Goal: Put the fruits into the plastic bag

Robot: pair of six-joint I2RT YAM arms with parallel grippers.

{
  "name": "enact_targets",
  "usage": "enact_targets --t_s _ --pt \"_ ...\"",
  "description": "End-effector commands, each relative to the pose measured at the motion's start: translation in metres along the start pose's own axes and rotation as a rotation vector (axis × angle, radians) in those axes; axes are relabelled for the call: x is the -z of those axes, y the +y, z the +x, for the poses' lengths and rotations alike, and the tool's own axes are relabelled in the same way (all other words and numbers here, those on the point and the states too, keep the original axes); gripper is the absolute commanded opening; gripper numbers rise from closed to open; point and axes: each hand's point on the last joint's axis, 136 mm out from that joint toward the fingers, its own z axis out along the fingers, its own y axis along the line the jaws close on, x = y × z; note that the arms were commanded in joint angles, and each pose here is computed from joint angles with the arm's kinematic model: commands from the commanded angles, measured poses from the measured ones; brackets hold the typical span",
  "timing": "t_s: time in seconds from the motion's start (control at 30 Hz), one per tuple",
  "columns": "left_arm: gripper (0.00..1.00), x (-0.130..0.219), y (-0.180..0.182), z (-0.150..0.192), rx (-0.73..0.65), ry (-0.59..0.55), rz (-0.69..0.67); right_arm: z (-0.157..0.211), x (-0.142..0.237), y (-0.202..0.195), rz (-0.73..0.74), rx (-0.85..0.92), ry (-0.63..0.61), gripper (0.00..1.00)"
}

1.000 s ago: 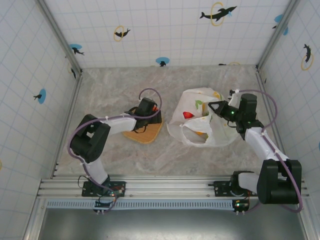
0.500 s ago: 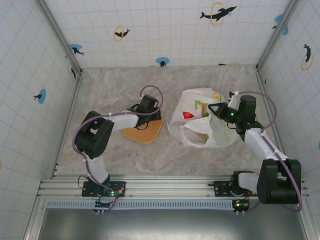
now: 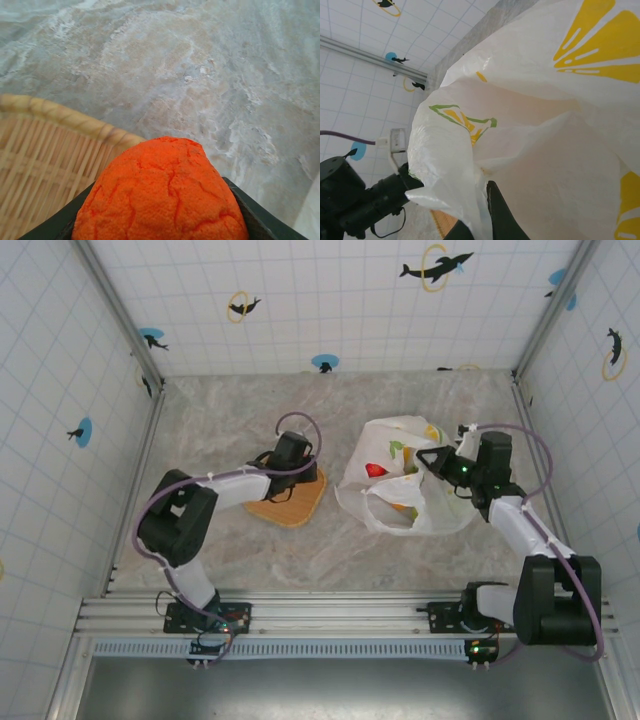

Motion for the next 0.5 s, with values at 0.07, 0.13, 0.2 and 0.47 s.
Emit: enact_targets --t_s 0.07,0.13,0.2,0.47 --pt "0.55 0.03 -0.008 -0.023 0.018 -0.086 0.047 0.005 -0.004 -0.006 -0.008 0.002 0.013 0.0" --pt "0.55 0.039 -0.015 -0.028 0.014 -0.105 0.07 0.006 -0.005 -0.006 -0.01 0.0 0.016 0.0" --pt "0.55 0.046 -0.027 -0.03 0.005 -0.114 0.108 0.007 -0.005 -0.006 -0.009 0.0 0.017 0.0" --pt "0.55 0.067 -0.111 -0.001 -0.139 -0.088 0.323 0.005 -0.005 -0.002 -0.011 0.007 0.014 0.0"
